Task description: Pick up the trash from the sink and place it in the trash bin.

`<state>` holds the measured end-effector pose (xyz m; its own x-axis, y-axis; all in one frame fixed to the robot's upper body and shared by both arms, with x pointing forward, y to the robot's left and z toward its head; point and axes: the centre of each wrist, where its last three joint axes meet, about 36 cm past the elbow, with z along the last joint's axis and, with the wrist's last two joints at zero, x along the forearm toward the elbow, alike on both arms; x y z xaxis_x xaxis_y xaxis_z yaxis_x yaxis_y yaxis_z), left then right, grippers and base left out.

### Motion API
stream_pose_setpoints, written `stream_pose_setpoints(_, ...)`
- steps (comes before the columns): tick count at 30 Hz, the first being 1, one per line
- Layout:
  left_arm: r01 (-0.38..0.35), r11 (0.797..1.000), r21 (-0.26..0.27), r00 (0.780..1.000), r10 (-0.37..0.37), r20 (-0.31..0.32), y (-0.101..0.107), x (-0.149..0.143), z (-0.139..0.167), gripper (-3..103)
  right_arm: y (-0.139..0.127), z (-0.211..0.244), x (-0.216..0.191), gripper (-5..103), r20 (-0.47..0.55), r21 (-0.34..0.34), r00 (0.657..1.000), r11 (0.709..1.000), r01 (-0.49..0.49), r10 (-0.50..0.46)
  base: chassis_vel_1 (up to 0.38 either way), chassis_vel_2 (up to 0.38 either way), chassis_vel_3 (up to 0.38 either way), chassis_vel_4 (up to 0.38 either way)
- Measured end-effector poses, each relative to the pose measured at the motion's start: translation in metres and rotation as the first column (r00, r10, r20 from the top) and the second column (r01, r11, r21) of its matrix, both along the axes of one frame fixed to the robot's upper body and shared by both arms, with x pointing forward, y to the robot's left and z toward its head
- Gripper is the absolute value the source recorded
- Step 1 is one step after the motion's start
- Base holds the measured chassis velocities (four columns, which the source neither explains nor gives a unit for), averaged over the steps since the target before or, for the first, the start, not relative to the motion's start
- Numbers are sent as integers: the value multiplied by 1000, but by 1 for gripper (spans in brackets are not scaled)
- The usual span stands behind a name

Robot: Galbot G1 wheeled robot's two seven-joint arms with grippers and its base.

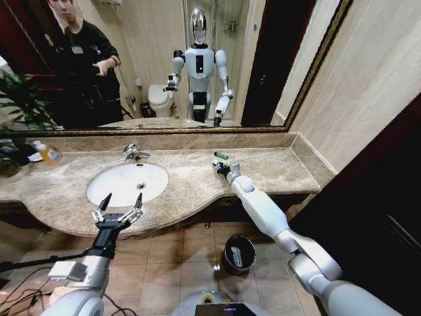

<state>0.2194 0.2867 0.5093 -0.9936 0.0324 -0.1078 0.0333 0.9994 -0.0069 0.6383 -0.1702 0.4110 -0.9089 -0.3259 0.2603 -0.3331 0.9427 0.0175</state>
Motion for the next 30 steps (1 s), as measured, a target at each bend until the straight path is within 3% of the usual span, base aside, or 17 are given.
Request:
stream_pose_setpoints(11, 0, 1000, 0, 1000, 0, 0, 0, 0, 0, 100, 2, 17, -23, 3, 68, 12, 998, 1000, 7, -8, 0, 0, 0, 0)
stream_pose_setpoints(30, 0, 1000, 0, 1000, 0, 0, 0, 0, 0, 100, -5, 62, -86, 3, 172, 22, 985, 1000, -1, -3, 0, 0, 0, 0)
